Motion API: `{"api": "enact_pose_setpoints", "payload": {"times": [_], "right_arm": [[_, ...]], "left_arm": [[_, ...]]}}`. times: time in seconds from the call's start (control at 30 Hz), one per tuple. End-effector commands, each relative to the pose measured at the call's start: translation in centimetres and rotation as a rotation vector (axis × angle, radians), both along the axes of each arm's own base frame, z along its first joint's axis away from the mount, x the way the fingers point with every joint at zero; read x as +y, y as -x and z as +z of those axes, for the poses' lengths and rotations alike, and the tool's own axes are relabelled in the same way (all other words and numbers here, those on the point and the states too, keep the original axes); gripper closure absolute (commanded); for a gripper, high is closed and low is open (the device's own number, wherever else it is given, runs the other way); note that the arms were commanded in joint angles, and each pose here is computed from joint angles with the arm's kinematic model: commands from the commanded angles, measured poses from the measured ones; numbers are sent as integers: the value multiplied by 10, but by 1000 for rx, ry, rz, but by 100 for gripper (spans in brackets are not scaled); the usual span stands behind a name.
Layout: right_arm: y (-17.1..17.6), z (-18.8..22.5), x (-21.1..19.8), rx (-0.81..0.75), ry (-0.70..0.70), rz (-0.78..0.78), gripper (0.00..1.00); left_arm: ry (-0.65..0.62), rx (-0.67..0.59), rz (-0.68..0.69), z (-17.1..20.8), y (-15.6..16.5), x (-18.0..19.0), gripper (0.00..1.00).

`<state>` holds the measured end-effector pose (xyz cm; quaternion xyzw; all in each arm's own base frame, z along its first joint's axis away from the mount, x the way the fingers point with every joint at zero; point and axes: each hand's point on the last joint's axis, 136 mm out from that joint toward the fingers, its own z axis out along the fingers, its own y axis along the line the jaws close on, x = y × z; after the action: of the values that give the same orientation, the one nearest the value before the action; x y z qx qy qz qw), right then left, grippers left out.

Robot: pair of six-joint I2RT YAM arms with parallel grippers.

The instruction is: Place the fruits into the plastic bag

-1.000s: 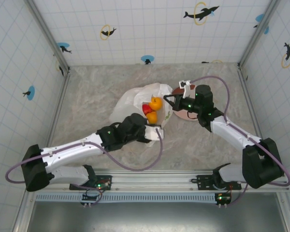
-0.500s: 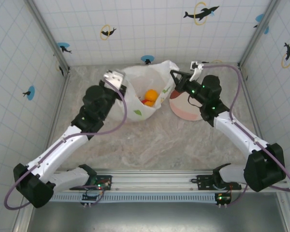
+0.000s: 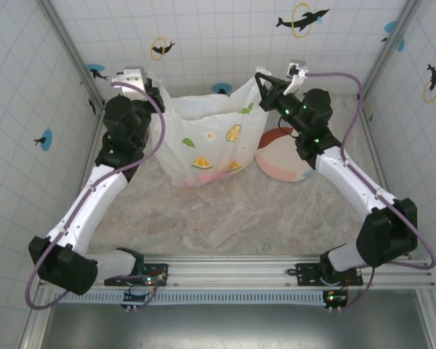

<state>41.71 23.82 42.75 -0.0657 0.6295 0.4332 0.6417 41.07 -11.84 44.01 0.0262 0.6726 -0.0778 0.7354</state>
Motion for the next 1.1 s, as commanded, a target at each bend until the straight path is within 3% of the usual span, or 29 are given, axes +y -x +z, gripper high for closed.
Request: {"api": "enact_pose_setpoints", "payload": {"times": [0.0,0.37,0.8,1.07], "right_arm": [[-7,35,-4,-99,-33,-17,100],[-32,36,8,-87,-44,26,100],[-47,-24,10,52,22,66,100],[-52,-44,6,115,45,72,81]], "left_arm": [[68,-54,-12,24,-7,0,100],[69,-35,-31,18,-23,-7,100],[59,114,-110,-57,-15,-18,100],[34,143,-154,-65,-5,-23,71]]}}
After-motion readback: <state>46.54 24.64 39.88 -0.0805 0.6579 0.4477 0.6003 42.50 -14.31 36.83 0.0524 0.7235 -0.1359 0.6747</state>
